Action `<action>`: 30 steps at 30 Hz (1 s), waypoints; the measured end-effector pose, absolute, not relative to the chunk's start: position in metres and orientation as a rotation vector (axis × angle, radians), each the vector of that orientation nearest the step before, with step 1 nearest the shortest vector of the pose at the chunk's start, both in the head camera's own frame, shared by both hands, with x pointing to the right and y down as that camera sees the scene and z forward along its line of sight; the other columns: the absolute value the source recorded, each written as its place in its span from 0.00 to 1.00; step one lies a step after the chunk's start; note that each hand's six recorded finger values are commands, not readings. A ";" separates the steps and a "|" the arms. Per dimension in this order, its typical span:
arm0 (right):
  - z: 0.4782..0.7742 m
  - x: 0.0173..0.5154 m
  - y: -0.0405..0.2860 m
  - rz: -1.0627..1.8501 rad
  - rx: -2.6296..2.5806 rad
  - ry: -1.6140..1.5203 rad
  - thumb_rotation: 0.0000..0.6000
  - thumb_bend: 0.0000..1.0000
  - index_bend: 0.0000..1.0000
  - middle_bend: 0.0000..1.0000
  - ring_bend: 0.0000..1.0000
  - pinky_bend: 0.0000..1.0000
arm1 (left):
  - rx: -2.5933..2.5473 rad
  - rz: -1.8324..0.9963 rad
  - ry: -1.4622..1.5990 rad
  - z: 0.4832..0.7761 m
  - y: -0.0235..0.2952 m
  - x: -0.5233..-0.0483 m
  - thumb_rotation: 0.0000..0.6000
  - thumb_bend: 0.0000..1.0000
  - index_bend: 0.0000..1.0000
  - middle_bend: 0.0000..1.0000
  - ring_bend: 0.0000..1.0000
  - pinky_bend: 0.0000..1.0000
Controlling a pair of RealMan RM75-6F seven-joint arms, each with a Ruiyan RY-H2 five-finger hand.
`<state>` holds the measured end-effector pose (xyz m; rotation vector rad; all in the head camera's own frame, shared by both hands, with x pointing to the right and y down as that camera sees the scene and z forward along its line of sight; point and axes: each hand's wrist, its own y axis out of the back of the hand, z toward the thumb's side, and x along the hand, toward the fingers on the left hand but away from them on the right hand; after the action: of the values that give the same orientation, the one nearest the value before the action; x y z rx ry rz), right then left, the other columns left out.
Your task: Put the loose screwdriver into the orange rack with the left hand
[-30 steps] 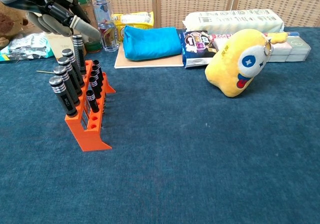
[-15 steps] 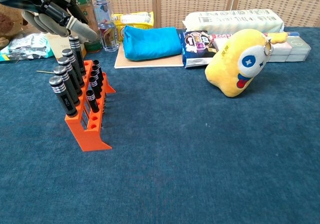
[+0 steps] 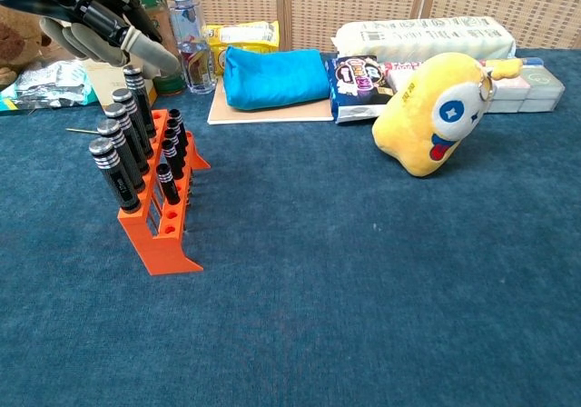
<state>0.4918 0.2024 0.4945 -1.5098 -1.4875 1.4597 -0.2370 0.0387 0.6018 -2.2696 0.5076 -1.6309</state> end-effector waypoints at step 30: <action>0.495 0.491 0.202 1.457 -1.516 -1.488 1.00 0.00 0.08 0.00 0.00 0.00 | -2.253 -1.542 0.590 0.582 0.030 -0.237 0.40 0.11 0.48 0.86 0.77 0.92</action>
<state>0.4909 0.2024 0.4946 -1.5158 -1.4876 1.4574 -0.2369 0.0296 0.5818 -2.2530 0.5903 -1.5416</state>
